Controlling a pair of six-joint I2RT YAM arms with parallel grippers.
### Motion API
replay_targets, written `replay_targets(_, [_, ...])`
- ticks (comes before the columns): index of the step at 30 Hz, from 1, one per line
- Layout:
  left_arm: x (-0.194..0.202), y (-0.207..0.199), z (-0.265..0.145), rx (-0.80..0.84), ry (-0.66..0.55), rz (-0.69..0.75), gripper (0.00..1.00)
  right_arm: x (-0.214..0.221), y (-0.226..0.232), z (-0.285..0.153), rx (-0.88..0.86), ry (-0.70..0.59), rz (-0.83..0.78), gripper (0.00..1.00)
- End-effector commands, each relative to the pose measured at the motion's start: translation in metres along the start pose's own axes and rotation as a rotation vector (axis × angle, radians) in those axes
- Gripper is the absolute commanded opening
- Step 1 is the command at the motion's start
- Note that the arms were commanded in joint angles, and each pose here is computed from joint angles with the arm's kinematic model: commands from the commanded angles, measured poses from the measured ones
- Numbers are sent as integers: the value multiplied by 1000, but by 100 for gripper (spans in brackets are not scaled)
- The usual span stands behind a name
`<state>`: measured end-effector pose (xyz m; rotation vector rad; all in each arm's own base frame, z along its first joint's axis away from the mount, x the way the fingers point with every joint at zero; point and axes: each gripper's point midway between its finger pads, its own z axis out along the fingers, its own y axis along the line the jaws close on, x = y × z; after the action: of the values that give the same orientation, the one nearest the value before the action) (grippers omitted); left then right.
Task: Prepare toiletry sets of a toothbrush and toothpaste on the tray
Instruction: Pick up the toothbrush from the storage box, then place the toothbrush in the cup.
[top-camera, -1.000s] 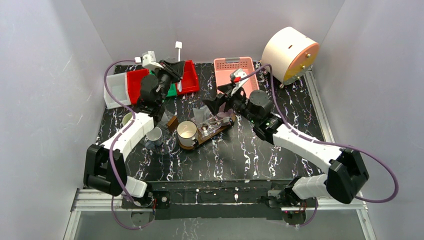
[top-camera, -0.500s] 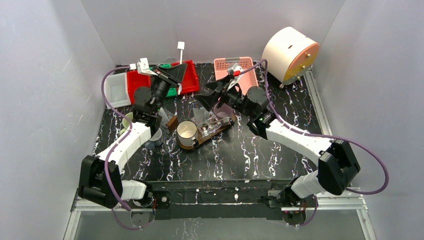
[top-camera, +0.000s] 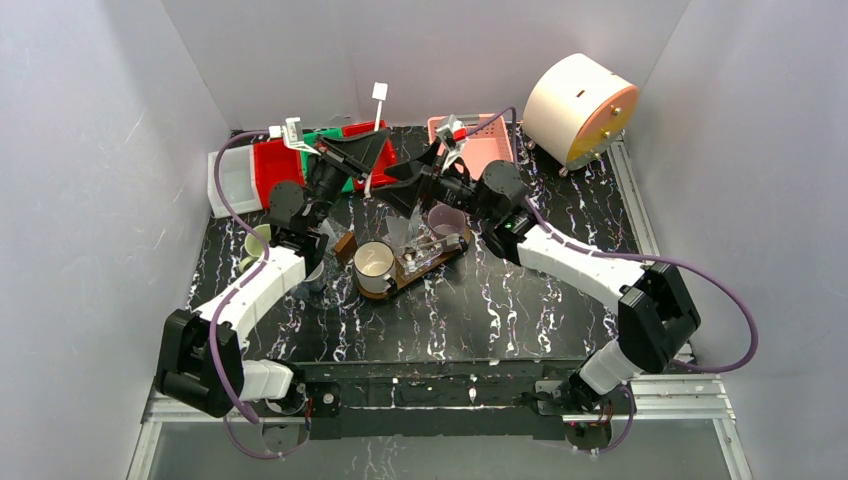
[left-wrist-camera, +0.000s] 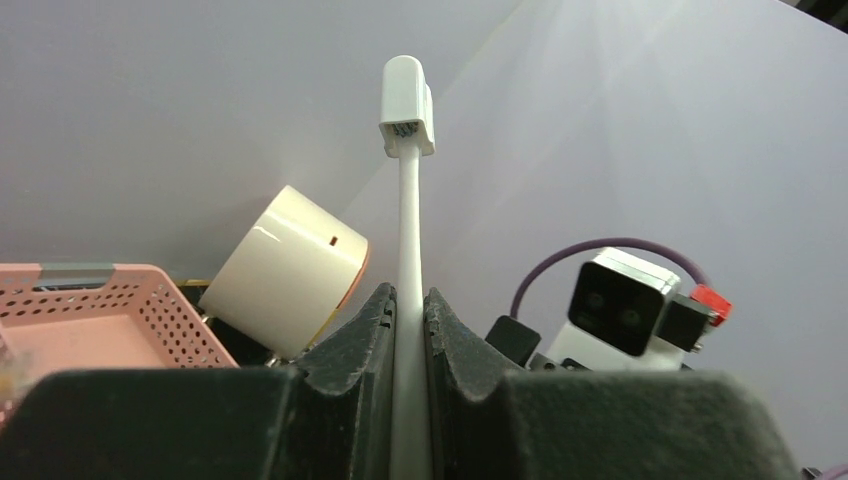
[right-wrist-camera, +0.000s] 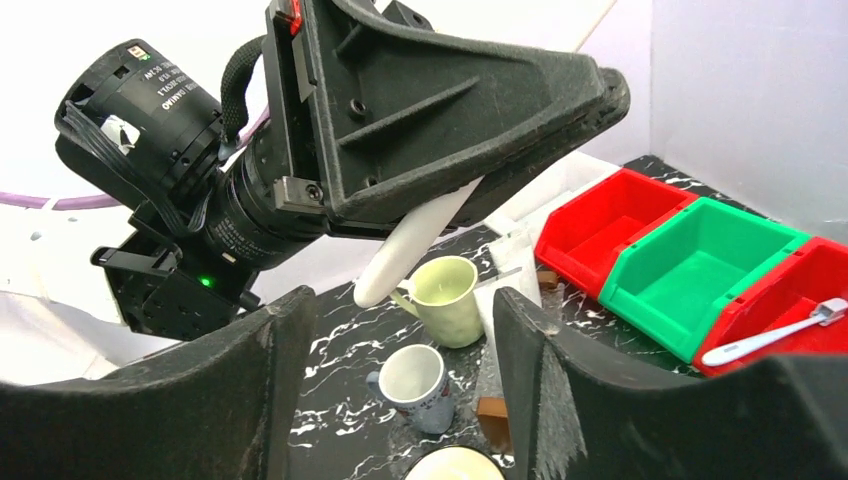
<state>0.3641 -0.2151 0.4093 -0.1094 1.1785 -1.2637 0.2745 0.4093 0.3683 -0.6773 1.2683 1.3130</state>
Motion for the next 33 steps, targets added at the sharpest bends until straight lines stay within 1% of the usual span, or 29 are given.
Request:
replay_targets(1, [-13,-40,-3,127,-33,4,0,-30,22,9,-95,-67,-16,71])
replay_targets(7, [-10,-52,-3,178,-33,-22,0,-29,27,13,-140,-52,-12,65])
replay_targets(13, [-6,-57,-5,213,-34,-40,0,-31,31,16,-171,-44,-17,62])
replay_targets(23, [-1,-64,-6,256,-13,-40,0,-24,29,25,-198,-5,-35,44])
replay_targets(27, [1,-64,-8,256,-12,-44,0,-23,28,24,-196,-2,-47,29])
replay_targets(30, [0,-64,-10,255,-18,-36,0,-21,26,22,-186,3,-59,14])
replay_targets(33, [-1,-65,-13,255,-20,-26,0,-18,23,19,-166,18,-77,1])
